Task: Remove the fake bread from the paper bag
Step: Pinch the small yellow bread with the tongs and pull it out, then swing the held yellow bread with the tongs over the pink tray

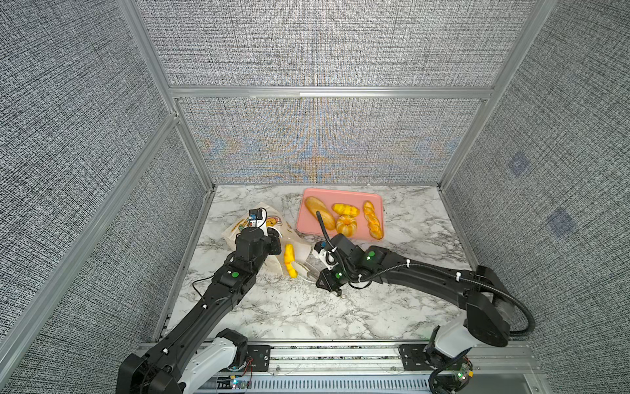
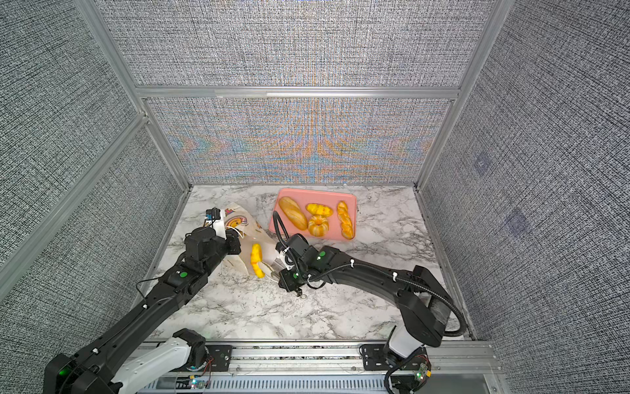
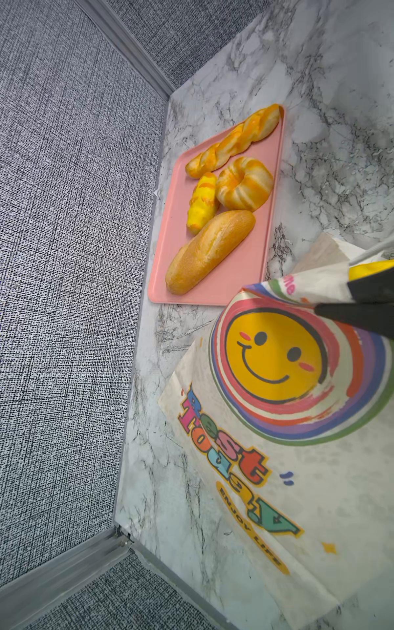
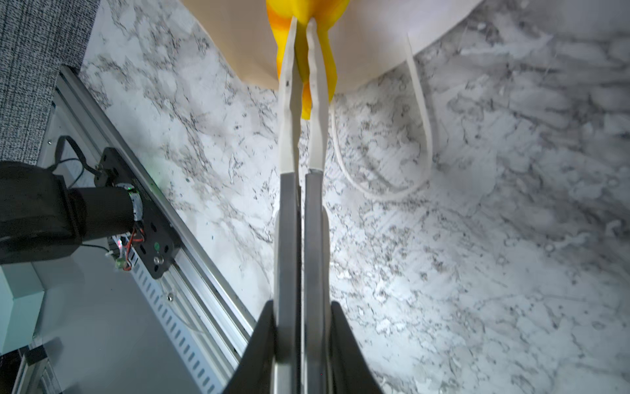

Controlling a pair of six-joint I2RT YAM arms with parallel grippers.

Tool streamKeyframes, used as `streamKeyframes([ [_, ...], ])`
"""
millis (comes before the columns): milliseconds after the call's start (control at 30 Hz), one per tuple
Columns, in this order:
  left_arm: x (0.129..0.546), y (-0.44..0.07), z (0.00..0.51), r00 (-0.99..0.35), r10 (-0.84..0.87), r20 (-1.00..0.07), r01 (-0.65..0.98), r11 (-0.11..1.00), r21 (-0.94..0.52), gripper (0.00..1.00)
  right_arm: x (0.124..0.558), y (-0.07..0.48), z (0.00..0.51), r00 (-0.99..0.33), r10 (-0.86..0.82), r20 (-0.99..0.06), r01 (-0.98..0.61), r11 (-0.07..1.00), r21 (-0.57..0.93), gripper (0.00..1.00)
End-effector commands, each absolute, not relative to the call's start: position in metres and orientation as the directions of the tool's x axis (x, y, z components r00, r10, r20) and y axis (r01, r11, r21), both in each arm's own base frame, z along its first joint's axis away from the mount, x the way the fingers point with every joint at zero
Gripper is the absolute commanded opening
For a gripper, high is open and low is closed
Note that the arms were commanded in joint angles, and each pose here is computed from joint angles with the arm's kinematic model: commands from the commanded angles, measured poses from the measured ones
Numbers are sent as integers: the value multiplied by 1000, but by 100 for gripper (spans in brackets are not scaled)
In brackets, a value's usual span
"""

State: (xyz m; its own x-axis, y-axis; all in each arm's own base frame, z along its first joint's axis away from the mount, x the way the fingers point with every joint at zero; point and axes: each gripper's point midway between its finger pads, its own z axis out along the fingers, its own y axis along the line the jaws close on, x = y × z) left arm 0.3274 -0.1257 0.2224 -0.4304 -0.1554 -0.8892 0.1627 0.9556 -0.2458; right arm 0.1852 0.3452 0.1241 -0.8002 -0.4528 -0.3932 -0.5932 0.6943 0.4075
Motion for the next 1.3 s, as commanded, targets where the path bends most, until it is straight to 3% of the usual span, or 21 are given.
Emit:
streamKeyframes([
  [0,330,-130,228,-420,-177,-890,173,947,-270,0,174,338,128,-802,-448,-394,-592,686,423,0],
  [300,330,-127,229,-410,-188,-892,164,947,-275,0,159,299,175,-795,-369,-482,-588,663,463,0],
  [500,328,-129,229,-415,-205,-886,170,940,-297,0,216,244,192,-860,-98,-501,-412,711,570,0],
  [833,321,-127,224,-429,-199,-881,170,940,-296,0,318,169,162,-930,-54,-363,-240,838,490,0],
  [1267,324,-130,214,-452,-186,-873,172,942,-289,0,351,121,114,-969,-25,-244,-126,906,404,0],
])
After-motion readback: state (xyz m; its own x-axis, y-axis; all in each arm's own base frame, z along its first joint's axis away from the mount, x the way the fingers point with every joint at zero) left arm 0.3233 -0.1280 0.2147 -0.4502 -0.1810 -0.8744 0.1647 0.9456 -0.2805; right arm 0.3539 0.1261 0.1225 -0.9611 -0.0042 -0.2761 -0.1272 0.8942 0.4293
